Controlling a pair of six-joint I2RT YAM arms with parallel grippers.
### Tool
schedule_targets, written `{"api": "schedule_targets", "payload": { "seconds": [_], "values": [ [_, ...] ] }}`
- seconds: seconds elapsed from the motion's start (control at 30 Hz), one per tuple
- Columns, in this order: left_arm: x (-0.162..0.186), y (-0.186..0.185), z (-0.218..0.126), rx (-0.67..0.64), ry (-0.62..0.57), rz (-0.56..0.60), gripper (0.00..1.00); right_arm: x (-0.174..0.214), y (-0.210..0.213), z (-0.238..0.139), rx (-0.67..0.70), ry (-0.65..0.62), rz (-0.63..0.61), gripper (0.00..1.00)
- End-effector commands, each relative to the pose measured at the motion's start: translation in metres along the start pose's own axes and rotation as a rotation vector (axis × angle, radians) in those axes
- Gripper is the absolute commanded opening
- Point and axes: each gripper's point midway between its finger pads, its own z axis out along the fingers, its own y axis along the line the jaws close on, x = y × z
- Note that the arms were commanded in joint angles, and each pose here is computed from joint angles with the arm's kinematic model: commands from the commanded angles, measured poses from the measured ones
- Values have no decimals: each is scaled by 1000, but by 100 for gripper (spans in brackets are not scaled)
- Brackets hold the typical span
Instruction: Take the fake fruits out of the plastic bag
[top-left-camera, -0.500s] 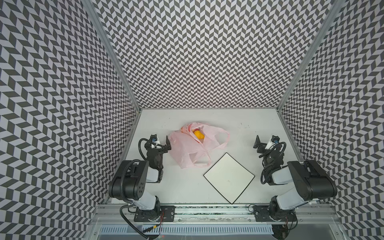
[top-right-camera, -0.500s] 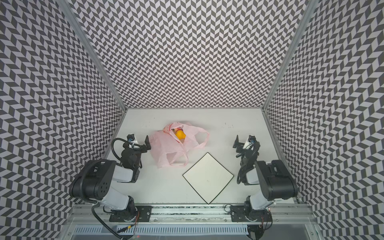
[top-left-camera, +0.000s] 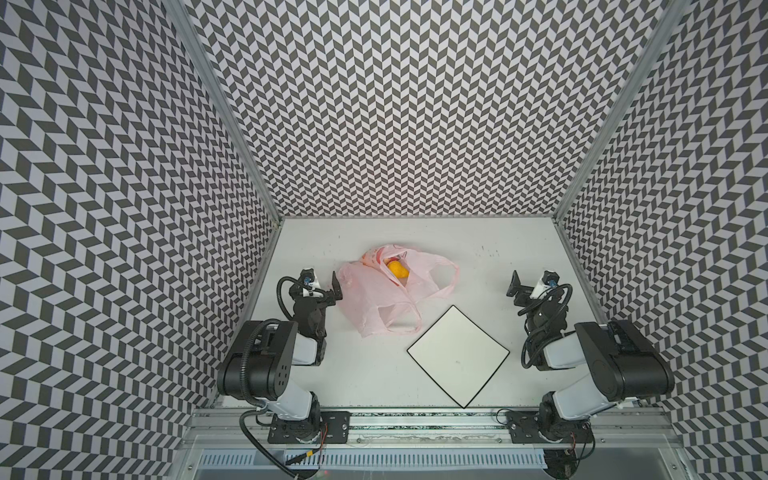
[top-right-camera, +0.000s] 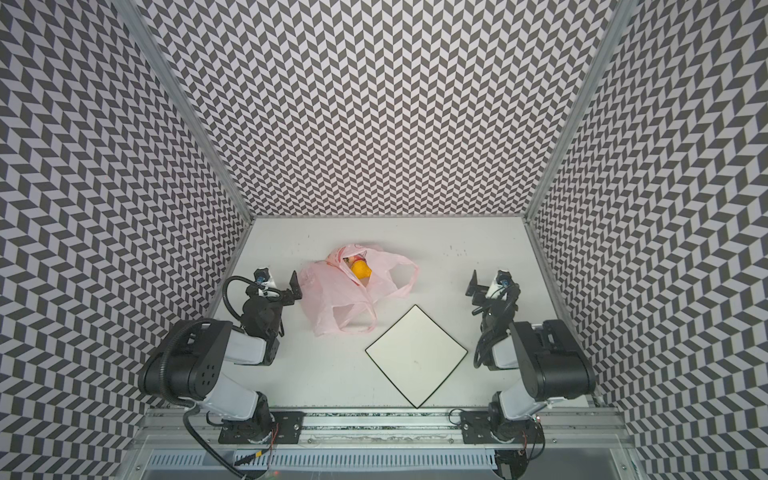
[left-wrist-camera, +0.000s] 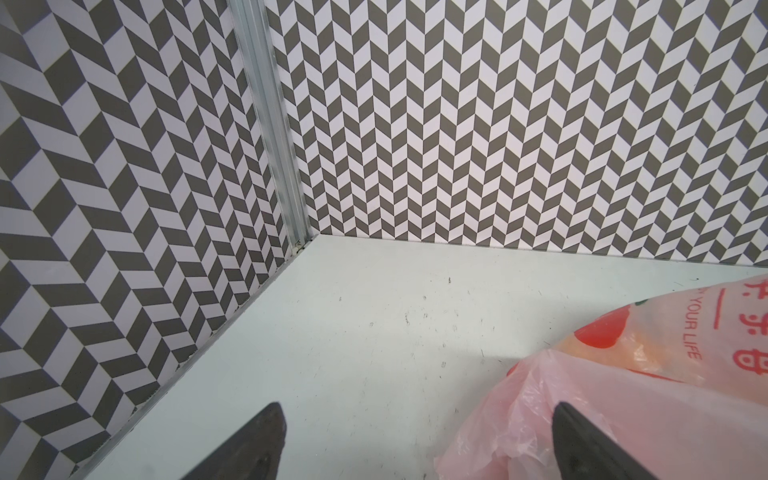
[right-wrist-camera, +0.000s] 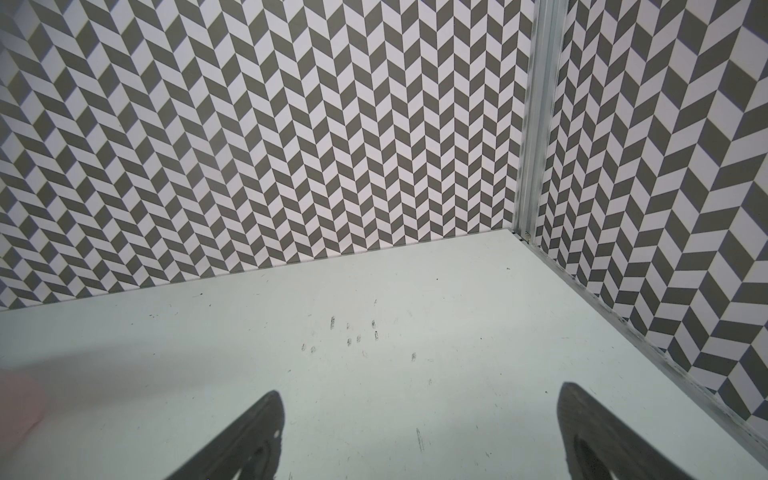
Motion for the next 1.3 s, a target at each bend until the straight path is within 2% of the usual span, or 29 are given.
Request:
{"api": "schedule_targets", "payload": {
  "seconds": [0.0, 0.63, 0.8, 0.9, 1.03, 1.17, 1.27],
  "values": [
    [-7, 0, 0, 4, -25, -3, 100, -7, 4, 3, -11, -29, 0, 99],
    [-8, 0, -1, 5, -28, -4, 100, -8, 4, 3, -12, -30, 0, 99],
    [-40, 0, -16, 12, -86, -5, 100, -30, 5, -4, -14, -56, 3, 99],
    [-79, -6, -19, 25, -120, -50, 100, -53, 12, 9, -25, -24, 17, 99],
    [-121, -42, -22, 180, -121, -117, 99, -75, 14, 13, -17, 12, 214, 99],
    [-151, -95, -40, 395, -68, -147, 96, -84, 39, 10, -146, 76, 299, 100],
    [-171, -137, -67, 554, -36, -116, 95, -94, 61, 4, -260, 148, 346, 100]
  ]
}}
